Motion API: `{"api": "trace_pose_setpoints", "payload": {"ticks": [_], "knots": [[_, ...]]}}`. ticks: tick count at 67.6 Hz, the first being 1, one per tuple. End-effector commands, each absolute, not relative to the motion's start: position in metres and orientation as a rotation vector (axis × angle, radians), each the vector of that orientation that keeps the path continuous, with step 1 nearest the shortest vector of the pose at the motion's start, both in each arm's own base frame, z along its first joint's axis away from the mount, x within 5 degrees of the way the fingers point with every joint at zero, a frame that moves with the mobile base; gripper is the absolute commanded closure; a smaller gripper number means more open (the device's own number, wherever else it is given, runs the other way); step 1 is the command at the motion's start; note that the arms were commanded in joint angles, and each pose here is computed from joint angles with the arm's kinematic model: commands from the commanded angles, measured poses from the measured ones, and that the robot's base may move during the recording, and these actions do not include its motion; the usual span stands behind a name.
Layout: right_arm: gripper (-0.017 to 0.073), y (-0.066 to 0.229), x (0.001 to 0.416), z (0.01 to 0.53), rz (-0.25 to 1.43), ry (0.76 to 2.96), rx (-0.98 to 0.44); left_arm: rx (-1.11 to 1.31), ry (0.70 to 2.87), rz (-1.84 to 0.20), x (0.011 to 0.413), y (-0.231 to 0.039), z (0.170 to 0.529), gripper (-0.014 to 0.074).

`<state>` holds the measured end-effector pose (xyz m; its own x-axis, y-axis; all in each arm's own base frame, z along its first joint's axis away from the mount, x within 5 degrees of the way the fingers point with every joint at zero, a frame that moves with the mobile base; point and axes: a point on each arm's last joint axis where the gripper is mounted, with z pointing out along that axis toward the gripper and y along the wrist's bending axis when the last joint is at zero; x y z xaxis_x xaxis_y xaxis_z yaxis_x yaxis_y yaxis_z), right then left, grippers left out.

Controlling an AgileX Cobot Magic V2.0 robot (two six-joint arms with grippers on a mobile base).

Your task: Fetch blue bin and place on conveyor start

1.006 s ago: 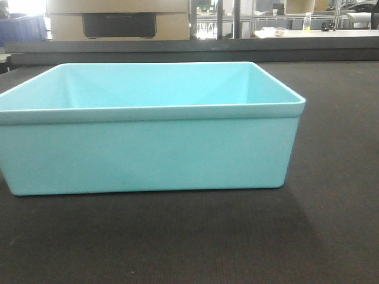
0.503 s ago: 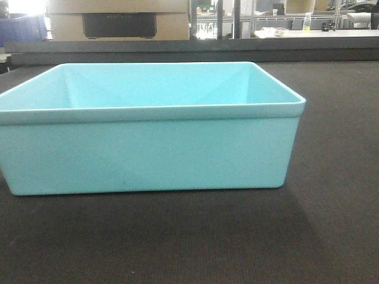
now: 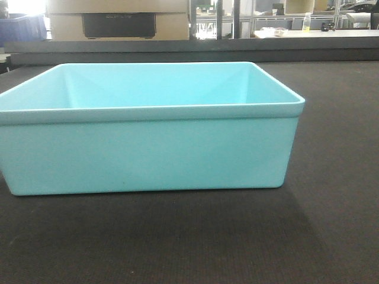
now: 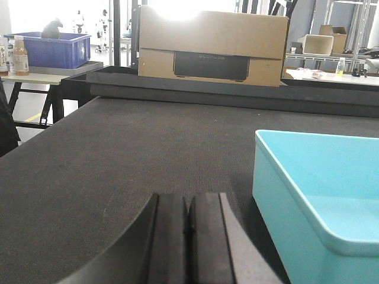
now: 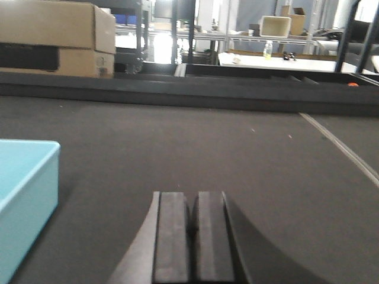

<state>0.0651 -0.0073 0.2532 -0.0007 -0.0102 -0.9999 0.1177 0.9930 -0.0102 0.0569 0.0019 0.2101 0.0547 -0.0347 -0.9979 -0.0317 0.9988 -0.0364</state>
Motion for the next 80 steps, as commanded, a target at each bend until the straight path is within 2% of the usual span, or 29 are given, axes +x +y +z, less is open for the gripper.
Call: {"api": "trace_pose_setpoints", "payload": {"ticks": [1,7,14,80], "knots": [[0.0721,-0.008,0.06,0.236,-0.125,1.517,0.098,-0.058,1.489,-0.004,0.056,0.002,0.213,0.0704],[0.0721,-0.008,0.056,0.213,-0.127,1.5,0.101,-0.058,1.489,-0.004,0.056,0.002,0.213,0.0704],[0.0721,-0.008,0.056,0.209,-0.124,1.526,0.099,-0.058,1.489,-0.004,0.056,0.002,0.213,0.0704],[0.0721,-0.008,0.056,0.21,-0.125,1.517,0.1,-0.058,1.489,-0.004,0.056,0.002,0.213,0.0704]]}}
